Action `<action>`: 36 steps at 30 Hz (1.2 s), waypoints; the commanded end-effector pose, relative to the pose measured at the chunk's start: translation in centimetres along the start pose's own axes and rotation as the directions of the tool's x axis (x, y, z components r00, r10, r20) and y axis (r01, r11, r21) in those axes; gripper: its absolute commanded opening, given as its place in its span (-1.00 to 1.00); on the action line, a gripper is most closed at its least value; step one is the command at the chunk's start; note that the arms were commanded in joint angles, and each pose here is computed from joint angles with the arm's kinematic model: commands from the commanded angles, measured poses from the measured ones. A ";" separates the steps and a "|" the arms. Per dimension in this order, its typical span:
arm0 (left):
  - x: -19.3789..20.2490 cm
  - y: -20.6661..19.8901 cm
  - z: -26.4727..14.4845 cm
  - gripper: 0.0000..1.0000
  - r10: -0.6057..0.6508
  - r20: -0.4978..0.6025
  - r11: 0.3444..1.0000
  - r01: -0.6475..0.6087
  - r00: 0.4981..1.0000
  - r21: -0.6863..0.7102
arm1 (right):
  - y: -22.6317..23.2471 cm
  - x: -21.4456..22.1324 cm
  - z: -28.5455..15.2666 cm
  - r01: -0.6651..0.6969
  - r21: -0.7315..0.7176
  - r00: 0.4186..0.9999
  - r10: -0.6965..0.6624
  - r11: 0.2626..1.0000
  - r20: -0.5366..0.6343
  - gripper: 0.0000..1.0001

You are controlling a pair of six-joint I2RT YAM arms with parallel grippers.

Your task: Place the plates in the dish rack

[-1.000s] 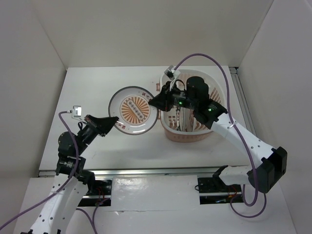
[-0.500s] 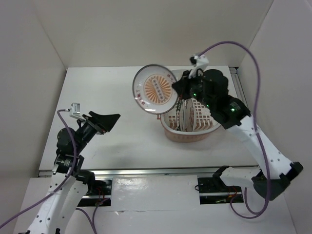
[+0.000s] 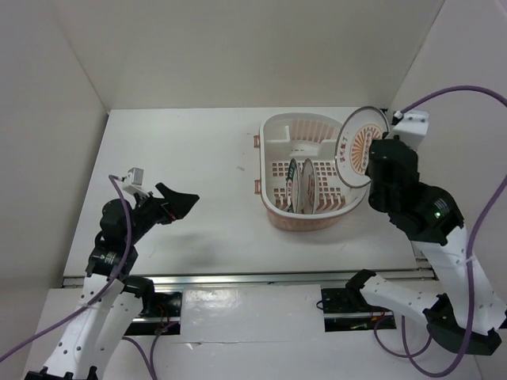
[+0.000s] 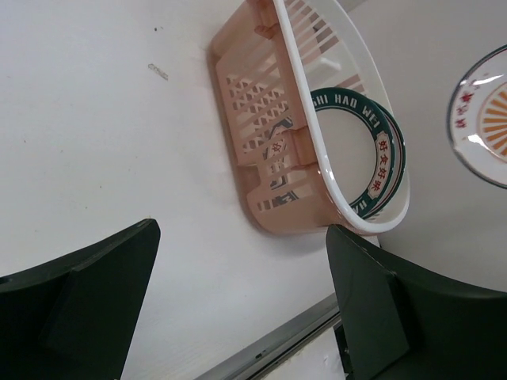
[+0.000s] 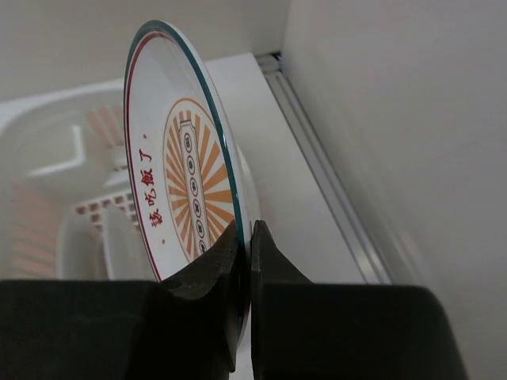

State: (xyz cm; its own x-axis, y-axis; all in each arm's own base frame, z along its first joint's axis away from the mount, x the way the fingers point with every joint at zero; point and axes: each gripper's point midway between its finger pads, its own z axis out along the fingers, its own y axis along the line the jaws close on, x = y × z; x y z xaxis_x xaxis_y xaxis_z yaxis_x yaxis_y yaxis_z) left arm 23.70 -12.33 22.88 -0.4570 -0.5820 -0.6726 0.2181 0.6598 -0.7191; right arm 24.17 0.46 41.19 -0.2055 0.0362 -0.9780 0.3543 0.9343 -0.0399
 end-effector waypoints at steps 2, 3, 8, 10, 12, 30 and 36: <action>-0.9 -1.6 -0.8 1.00 0.077 0.029 0.995 -0.079 0.997 0.057 | -1.2 2.9 1.6 0.098 0.154 0.994 -0.091 0.983 -0.056 -1.00; -0.9 -1.6 -0.8 1.00 0.077 0.029 0.995 -0.079 0.997 0.057 | -0.7 3.9 2.1 0.125 0.157 0.991 -0.115 0.980 -0.074 -1.00; -0.7 -1.9 -1.1 1.00 0.102 0.014 0.992 -0.102 0.995 0.071 | 1.1 5.8 4.3 0.188 0.144 0.978 -0.172 0.972 -0.119 -1.00; -0.7 -2.2 -1.3 1.00 0.106 0.017 0.991 -0.107 0.994 0.085 | 2.0 6.6 5.2 0.207 0.103 0.972 -0.192 0.973 -0.138 -1.00; -0.7 -2.5 -1.3 1.00 0.109 0.017 0.989 -0.110 0.994 0.098 | 2.9 7.4 6.0 0.236 0.056 0.962 -0.226 0.970 -0.151 -1.00; -0.9 -3.4 -1.7 1.00 0.124 0.034 0.983 -0.127 0.992 0.133 | 4.7 13.3 8.3 0.361 -0.038 0.908 -0.360 0.932 -0.215 -1.00; -1.1 -4.0 -2.0 1.00 0.130 0.043 0.979 -0.135 0.991 0.150 | 4.5 13.6 8.7 0.378 -0.007 0.904 -0.370 0.926 -0.213 -1.00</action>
State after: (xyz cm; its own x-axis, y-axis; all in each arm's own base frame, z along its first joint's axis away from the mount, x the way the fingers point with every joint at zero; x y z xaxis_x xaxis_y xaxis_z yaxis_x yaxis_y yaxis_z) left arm 21.96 -13.15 23.53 -0.4590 -0.5141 -0.7246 0.3184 0.6663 -0.6743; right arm 29.94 2.49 24.44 -0.5716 -0.2557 -0.7797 0.1733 0.8912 -0.4192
